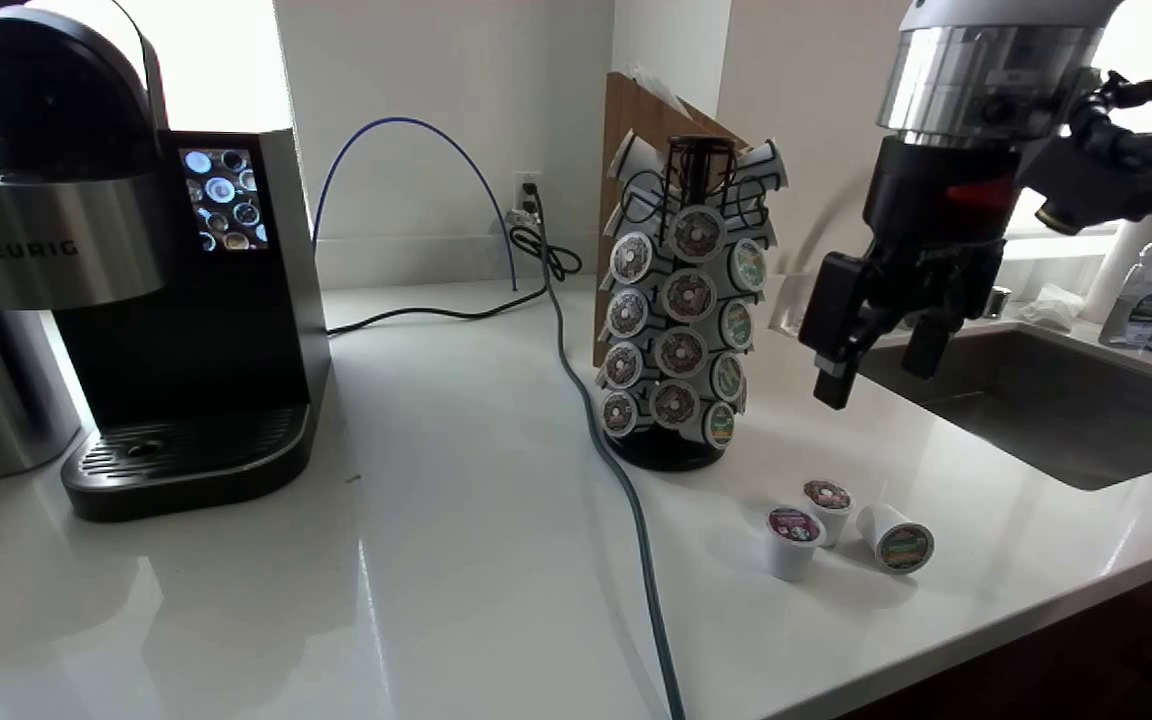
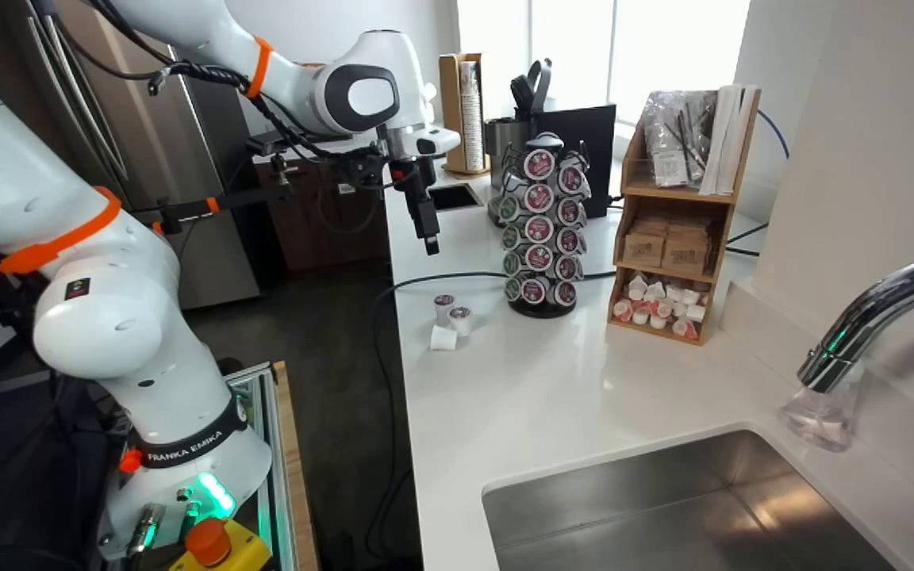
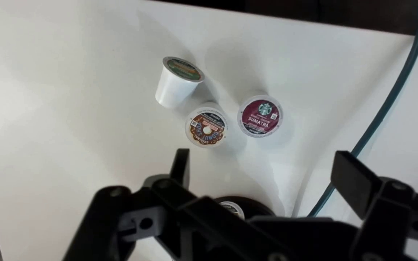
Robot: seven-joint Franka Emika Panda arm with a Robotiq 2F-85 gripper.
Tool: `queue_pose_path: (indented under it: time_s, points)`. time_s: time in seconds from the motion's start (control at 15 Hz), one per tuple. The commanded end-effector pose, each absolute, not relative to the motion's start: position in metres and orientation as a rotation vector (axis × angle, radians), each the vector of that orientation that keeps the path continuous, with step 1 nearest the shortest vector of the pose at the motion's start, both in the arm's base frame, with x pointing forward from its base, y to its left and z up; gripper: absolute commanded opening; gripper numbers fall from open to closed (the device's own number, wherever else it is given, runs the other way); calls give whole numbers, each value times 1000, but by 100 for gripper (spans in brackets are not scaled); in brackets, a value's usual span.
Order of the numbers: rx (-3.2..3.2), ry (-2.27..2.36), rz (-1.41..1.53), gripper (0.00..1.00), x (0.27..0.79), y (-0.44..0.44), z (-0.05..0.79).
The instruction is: Turn the rack to the right
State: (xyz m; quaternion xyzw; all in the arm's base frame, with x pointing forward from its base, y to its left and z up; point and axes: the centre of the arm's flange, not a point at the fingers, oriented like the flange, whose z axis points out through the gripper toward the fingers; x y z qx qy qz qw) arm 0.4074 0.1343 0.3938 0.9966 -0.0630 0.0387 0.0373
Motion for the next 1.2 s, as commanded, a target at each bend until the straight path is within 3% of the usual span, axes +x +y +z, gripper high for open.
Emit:
queue_pose_path:
  time_s: [0.0, 0.67, 1.13]
  points:
    - [3058, -192, 108, 100, 413, 135, 393]
    - [3060, -361, 290, 100, 426, 101, 497]
    - [2945, -57, 626, 100, 453, 72, 573]
